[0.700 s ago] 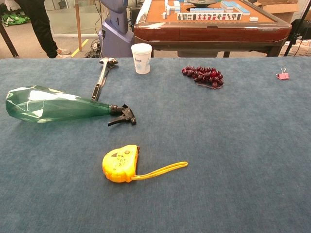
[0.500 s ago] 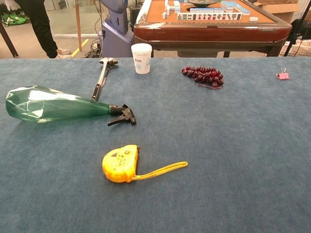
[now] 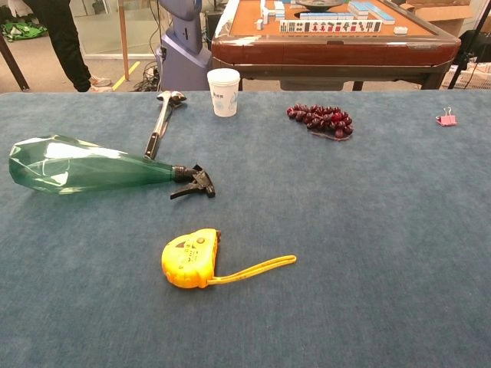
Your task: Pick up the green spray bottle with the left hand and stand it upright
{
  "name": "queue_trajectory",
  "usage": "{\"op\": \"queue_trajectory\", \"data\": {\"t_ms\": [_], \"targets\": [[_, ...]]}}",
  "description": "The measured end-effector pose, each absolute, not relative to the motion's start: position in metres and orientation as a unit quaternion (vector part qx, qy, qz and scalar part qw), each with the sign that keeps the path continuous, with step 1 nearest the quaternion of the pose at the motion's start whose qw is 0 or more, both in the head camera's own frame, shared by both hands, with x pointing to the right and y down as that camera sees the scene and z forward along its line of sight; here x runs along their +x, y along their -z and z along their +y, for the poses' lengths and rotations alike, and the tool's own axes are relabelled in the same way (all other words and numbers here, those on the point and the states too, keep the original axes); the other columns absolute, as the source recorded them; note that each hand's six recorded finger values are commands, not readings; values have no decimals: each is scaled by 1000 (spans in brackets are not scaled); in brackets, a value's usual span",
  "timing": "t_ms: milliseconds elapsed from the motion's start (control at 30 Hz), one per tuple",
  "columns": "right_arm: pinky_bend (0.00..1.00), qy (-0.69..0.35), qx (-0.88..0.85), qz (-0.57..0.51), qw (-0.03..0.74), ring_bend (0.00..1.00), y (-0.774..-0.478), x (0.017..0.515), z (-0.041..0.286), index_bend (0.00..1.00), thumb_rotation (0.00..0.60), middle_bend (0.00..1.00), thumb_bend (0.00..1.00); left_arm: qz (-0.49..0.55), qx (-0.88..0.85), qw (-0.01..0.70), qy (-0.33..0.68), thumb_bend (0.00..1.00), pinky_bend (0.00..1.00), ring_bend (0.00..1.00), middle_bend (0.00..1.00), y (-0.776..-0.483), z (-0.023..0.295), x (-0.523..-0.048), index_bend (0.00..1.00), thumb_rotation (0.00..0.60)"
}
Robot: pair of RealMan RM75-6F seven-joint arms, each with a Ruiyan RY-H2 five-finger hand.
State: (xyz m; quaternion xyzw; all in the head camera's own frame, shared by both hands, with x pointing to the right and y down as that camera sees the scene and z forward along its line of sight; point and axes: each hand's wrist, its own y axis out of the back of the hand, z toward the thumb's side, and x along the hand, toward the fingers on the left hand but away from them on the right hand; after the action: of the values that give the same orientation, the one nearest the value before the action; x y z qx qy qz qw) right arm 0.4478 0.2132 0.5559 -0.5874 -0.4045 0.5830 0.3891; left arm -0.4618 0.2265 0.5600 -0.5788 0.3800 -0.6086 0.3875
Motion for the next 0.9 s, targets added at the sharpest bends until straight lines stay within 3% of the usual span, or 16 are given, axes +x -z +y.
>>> {"op": "queue_trajectory", "data": {"t_ms": [600,900], "targets": [[138,-593,-582,-388,399,114,-550,445,204,253,600,163,167,330,-640,434,542,250,0,26,13,-562,167,-405,78,600],[138,-592,-590,-353,420,114,-548,423,182,253,600,163,170,287,-658,440,540,250,0,29,30,-572,139,-366,85,600]]}}
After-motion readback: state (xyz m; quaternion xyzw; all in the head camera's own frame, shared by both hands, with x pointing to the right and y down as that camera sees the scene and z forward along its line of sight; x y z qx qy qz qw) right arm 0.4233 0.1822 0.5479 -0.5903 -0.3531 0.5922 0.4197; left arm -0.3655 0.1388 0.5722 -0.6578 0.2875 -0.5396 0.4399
